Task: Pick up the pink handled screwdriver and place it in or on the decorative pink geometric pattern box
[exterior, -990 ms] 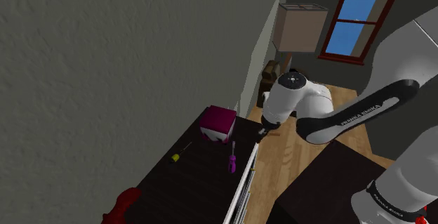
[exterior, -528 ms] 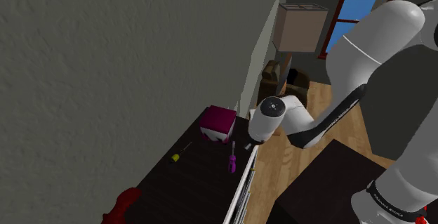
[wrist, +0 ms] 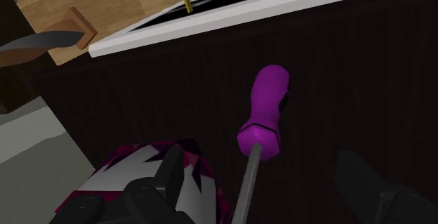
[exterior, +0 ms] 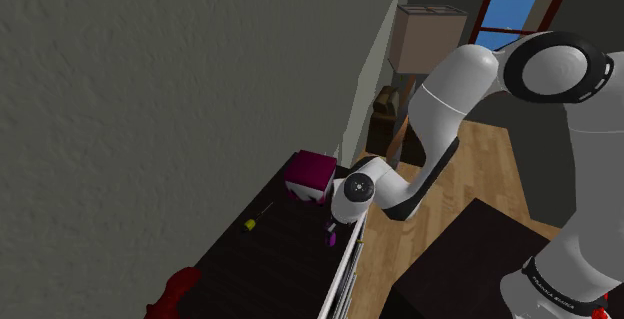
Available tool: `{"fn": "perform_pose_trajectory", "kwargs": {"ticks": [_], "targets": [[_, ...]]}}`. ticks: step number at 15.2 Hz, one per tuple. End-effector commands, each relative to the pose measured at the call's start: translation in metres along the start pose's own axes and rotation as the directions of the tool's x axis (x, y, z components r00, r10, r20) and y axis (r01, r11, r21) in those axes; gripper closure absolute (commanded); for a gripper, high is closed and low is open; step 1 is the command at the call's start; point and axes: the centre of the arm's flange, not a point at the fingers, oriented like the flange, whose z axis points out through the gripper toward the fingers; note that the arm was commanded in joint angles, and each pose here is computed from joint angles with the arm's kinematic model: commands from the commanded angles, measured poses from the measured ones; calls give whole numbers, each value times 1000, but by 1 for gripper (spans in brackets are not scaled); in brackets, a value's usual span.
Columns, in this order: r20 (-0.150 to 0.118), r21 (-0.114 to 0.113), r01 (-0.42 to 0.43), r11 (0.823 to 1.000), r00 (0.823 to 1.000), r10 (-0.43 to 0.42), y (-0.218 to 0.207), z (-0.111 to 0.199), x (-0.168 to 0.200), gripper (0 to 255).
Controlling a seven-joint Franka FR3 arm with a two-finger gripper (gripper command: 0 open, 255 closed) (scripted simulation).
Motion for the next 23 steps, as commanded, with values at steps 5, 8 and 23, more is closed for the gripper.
{"fn": "perform_pose_trajectory", "kwargs": {"ticks": [5,8,23], "targets": [[-9,-5,6,1000,1000,-6,-10,32,-3,0],[-9,-5,6,1000,1000,-6,-10,51,-3,0],[-9,-5,6,1000,1000,-6,-10,51,-3,255]]}}
